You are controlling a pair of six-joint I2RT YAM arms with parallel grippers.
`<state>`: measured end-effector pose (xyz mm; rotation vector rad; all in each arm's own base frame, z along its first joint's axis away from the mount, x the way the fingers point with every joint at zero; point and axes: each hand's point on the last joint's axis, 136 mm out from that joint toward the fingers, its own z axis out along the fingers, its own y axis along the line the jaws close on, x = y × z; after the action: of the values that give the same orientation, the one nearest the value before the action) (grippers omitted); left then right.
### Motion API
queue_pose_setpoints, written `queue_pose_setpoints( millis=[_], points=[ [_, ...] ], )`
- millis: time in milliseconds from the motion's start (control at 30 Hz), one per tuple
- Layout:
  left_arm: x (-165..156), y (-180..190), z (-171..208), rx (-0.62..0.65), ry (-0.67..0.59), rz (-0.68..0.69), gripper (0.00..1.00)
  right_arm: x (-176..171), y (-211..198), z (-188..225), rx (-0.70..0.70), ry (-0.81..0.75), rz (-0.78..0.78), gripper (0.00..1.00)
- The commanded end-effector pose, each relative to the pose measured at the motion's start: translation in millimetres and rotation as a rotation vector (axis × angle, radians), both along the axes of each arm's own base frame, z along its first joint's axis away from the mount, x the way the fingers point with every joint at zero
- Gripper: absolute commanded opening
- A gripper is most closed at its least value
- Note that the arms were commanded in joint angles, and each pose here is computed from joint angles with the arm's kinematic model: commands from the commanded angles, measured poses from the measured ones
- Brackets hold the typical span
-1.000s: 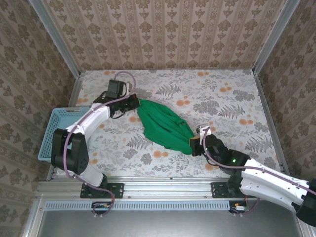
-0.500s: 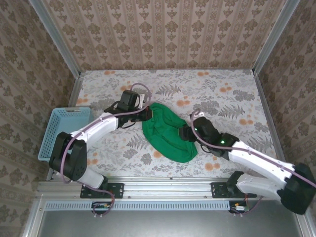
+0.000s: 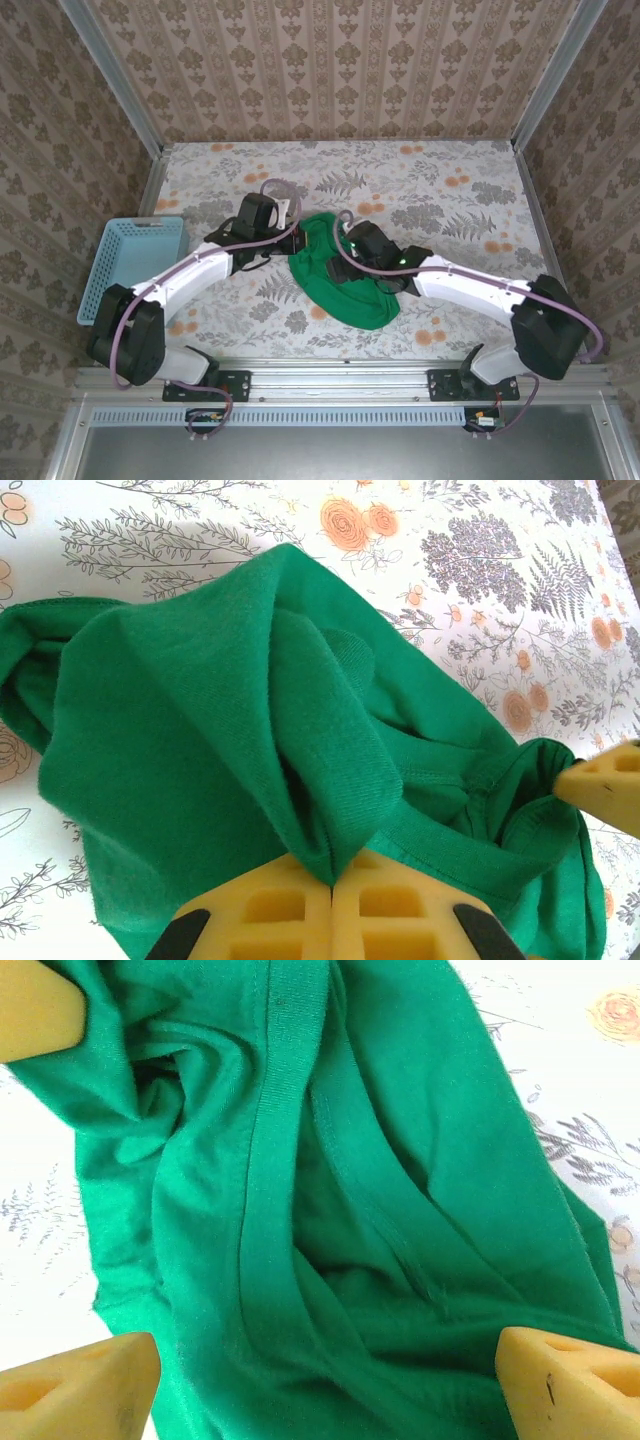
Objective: Fold the inside-out t-shirt
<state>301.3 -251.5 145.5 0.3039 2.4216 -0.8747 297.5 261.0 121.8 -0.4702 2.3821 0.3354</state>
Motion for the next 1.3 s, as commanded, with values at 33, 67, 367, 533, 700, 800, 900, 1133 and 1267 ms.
queue_pose_setpoints(
  millis=[33,67,367,533,700,800,900,1133,1267],
  points=[
    [-1.0,-2.4,14.0,-0.039,-0.044,-0.010,0.00,8.7,12.1,-21.4,-0.096,0.026,0.078,0.84],
    [-0.5,-2.0,14.3,-0.036,-0.043,-0.008,0.00,7.6,17.0,-26.5,-0.100,0.044,0.098,0.79],
    [29.4,29.6,36.9,0.064,-0.081,0.089,0.00,-9.5,25.9,23.7,-0.016,-0.046,0.142,0.01],
    [49.7,42.1,93.5,0.187,-0.240,0.129,0.00,-35.9,11.7,98.1,0.197,-0.151,0.145,0.00],
    [60.6,17.1,97.0,0.149,-0.217,0.072,0.00,-45.9,-24.1,117.3,0.373,-0.180,-0.002,0.00],
    [54.6,-8.3,67.6,0.222,-0.154,-0.006,0.07,-49.6,-34.7,104.2,0.444,-0.164,-0.059,0.00],
    [41.2,-16.1,40.1,0.301,-0.110,-0.022,0.28,-49.8,-42.5,81.9,0.448,-0.132,-0.118,0.00],
    [-23.2,-14.2,7.7,0.247,-0.051,0.000,0.55,-49.8,-49.0,55.8,0.492,-0.098,-0.175,0.00],
    [-63.7,-39.0,-0.9,0.171,-0.036,-0.087,0.61,-50.0,-44.1,54.9,0.512,-0.096,-0.156,0.00]
  ],
)
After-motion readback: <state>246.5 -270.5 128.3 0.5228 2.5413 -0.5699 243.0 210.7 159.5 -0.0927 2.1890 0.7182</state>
